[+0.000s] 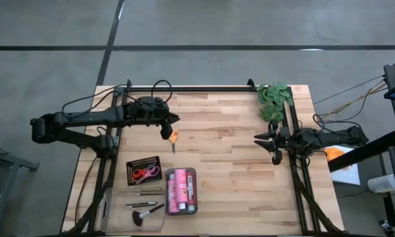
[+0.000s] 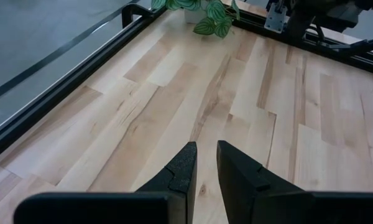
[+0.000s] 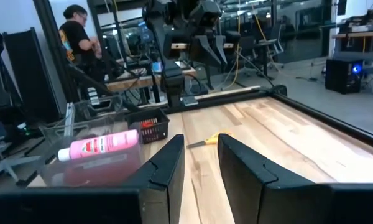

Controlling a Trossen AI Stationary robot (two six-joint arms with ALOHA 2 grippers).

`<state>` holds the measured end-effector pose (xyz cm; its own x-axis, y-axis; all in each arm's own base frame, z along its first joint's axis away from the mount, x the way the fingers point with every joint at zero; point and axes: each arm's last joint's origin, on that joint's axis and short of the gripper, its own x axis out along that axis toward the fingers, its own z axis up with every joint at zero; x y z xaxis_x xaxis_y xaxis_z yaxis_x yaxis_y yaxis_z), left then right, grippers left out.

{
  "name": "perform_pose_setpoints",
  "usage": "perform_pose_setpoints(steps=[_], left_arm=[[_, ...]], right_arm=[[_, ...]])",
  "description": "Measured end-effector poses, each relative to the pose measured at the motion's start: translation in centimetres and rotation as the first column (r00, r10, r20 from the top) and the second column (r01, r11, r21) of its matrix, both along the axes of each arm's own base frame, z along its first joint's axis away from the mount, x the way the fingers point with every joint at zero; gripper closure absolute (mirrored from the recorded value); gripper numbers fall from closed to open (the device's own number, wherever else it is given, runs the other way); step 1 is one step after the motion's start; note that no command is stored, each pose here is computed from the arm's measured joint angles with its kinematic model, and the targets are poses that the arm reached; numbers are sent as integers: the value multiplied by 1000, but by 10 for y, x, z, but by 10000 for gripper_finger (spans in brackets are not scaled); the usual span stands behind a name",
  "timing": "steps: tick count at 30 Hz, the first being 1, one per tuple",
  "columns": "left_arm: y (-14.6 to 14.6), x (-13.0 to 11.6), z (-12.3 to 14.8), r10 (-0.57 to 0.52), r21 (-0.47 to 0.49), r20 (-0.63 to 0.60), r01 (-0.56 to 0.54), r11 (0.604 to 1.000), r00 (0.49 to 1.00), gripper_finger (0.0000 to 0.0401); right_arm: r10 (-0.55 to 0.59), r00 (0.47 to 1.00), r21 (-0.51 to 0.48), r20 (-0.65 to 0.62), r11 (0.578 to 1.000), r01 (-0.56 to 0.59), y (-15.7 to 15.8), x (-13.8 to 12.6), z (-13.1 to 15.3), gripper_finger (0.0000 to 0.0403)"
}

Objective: Pick & Place Paint Supplies
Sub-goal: Put the yellow scissors into the black bin

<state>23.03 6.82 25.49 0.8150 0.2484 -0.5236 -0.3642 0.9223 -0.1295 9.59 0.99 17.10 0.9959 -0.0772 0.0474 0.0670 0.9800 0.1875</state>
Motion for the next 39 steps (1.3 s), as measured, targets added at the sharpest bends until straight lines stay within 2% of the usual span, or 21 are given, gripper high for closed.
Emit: perform_pose_setpoints(steps=[4, 8, 30, 32, 33, 35, 37, 39], left_arm=[[0, 0, 0, 0, 0, 0, 0, 1000, 1000, 335], [0, 0, 0, 0, 0, 0, 0, 1000, 1000, 335], [0, 0, 0, 3, -5, 2, -3, 1000, 1000, 335], [0, 0, 0, 47, -75, 15, -46, 996, 999, 335], [0, -1, -2, 93, -148, 16, -90, 985, 996, 335], [-1, -3, -4, 198, -301, 6, -187, 935, 980, 335], [-1, -4, -5, 295, -433, -2, -266, 861, 956, 335], [-3, -7, -8, 294, -487, -55, -283, 827, 954, 335]], right_arm=[[11, 1000, 5, -3, 1000, -11, 0, 0, 0, 308], [24, 1000, 51, 5, 998, -24, 1, 0, 0, 308], [22, 1000, 36, -17, 999, -22, 1, 1, -2, 308], [22, 1000, 36, -17, 999, -22, 1, 1, -2, 308], [22, 1000, 36, -16, 999, -22, 1, 1, -2, 308], [22, 1000, 37, -16, 999, -22, 1, 1, -2, 308], [22, 1000, 36, -17, 999, -22, 1, 1, -2, 308], [22, 1000, 36, -17, 999, -22, 1, 1, -2, 308]])
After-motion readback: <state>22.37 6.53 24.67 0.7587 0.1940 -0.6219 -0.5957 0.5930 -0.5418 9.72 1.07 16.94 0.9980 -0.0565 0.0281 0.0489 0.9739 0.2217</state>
